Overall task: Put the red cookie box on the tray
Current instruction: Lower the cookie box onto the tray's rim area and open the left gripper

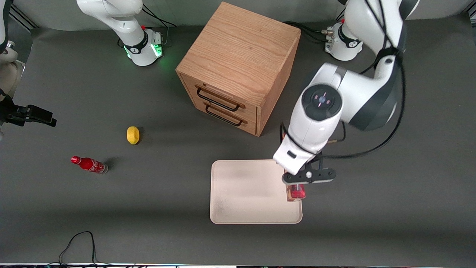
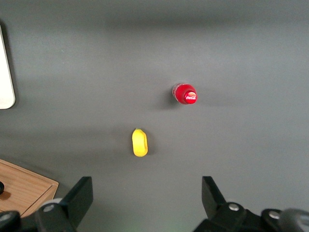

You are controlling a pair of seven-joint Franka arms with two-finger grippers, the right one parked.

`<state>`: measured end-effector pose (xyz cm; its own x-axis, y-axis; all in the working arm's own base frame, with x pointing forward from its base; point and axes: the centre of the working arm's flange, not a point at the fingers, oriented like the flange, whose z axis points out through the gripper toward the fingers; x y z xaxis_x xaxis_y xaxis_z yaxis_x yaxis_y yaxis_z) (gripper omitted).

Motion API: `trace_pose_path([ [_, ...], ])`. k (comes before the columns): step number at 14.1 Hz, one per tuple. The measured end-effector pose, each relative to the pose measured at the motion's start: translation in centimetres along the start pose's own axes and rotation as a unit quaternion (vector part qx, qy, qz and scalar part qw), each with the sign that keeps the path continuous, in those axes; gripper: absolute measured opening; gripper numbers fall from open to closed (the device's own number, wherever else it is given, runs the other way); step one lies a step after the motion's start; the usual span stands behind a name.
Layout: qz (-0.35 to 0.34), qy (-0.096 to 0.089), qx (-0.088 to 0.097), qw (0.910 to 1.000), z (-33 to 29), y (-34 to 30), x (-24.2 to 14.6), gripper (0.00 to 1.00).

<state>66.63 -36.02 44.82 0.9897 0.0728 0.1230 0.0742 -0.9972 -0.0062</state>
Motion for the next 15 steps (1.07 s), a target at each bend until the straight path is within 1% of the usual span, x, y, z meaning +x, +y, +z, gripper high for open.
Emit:
trace_pose_path([
  [2, 0.002, 0.004, -0.001, 1.0, 4.4, 0.0, 0.0, 0.02],
  [5, 0.006, 0.03, -0.001, 0.9995, 10.3, -0.9, 0.0, 0.02],
  [6, 0.007, 0.034, -0.001, 0.9994, 12.1, -1.4, -0.2, 0.02],
  [7, 0.006, 0.033, 0.002, 0.9994, 13.9, -1.9, -0.4, 0.02],
  [8, 0.006, 0.029, 0.007, 0.9995, 15.6, -2.3, -0.6, 0.02],
  [11, 0.008, 0.021, 0.011, 0.9997, 18.8, -2.5, -1.1, 0.02],
  [15, 0.002, 0.023, 0.009, 0.9997, 18.8, -2.3, -1.1, 0.02],
])
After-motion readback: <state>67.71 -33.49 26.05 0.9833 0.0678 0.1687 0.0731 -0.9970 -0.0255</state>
